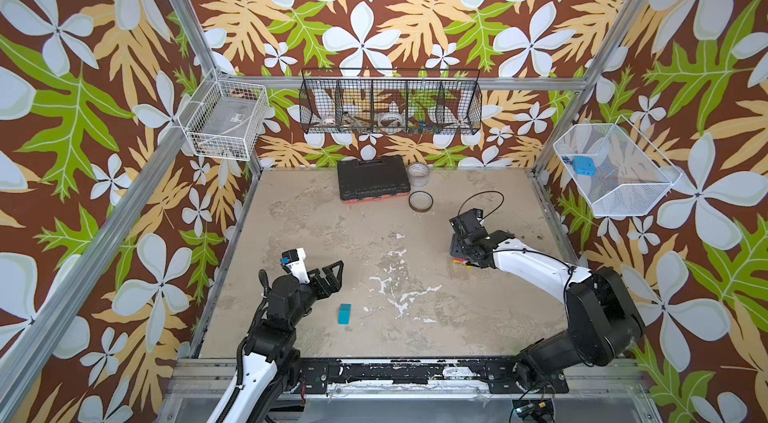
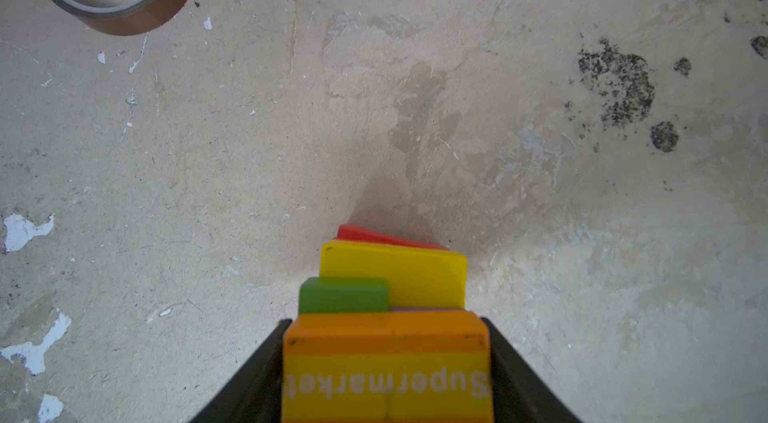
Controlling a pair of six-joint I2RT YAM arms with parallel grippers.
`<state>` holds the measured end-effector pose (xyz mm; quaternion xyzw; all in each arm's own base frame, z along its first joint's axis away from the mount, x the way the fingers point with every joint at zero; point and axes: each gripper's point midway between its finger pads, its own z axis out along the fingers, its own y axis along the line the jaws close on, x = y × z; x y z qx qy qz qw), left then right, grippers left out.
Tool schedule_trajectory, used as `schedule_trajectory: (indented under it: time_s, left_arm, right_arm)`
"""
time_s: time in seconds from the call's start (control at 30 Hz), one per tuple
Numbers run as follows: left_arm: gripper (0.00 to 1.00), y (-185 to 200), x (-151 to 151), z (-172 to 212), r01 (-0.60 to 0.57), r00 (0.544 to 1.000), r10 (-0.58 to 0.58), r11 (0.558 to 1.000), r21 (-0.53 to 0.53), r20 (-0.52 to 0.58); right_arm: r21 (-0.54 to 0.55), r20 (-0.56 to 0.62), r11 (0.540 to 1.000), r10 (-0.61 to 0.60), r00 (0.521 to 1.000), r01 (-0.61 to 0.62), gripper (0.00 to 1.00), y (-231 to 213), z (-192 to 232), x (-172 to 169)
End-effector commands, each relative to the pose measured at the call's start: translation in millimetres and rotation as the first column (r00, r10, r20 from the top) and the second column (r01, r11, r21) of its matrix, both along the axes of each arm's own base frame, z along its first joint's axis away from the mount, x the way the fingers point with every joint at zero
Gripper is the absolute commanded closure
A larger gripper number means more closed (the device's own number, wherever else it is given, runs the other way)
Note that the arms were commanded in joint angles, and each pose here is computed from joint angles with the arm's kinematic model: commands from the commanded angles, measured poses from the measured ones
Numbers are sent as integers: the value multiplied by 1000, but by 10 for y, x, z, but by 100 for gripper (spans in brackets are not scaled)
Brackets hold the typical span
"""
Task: Build the wood block tower
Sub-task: 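Raise the open right gripper off the orange block, then swing the right gripper across toward the teal block near the left gripper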
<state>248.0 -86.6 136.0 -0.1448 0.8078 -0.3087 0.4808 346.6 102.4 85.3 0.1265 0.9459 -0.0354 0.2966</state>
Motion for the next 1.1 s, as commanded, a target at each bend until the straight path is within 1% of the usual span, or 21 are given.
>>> schedule_trajectory:
  time_s: [0.0,0.2,0.3,0.4,0.47,0.53,0.6,0.7,0.73,0.8,0.87,0.9,0.97,1.07]
  left_arm:
    - [0,-5,18,46,0,1000,0,1000,-6,22]
    - [0,3,24,50,-5,1000,5,1000,-4,22]
    - [0,18,27,41,-14,1000,14,1000,-3,17]
    - [0,56,33,29,-39,999,39,999,-1,8]
    - [0,93,39,23,-61,998,61,998,3,2]
    - [0,147,44,8,-93,996,93,996,12,-11]
    - [0,204,48,-5,-124,992,125,992,24,-22]
    - [0,305,60,-14,-180,982,182,983,47,-42]
    - [0,335,62,-28,-197,978,200,979,55,-52]
    - [0,393,67,-55,-229,969,234,971,71,-73]
    - [0,465,66,-97,-267,956,276,959,96,-101]
    - [0,503,63,-113,-285,948,297,952,110,-112]
    - [0,553,52,-125,-308,938,323,943,127,-123]
    - [0,670,16,-112,-366,915,384,919,145,-124]
  right_arm:
    - [-7,10,1000,6,1000,-6,29,5,42,28]
    - [9,42,1000,18,999,-19,10,6,252,-11]
    - [41,82,999,30,996,-34,6,26,489,-67]
    - [77,169,994,61,984,-75,1,112,833,-163]
    - [104,252,983,120,960,-151,0,292,1083,-248]
    - [115,346,953,226,911,-280,0,632,1325,-384]
    - [107,405,911,326,854,-398,0,1029,1461,-543]
    - [101,401,849,443,802,-519,0,1630,1373,-784]
    - [109,382,825,479,790,-554,0,1857,1279,-865]
    - [121,333,797,529,781,-592,0,2247,1065,-1003]
    - [105,287,766,587,757,-634,0,2630,851,-1172]
    - [85,263,757,610,748,-648,0,2795,739,-1241]
    - [60,214,754,630,746,-654,0,3024,545,-1332]
    - [70,160,748,644,748,-659,0,3252,278,-1411]
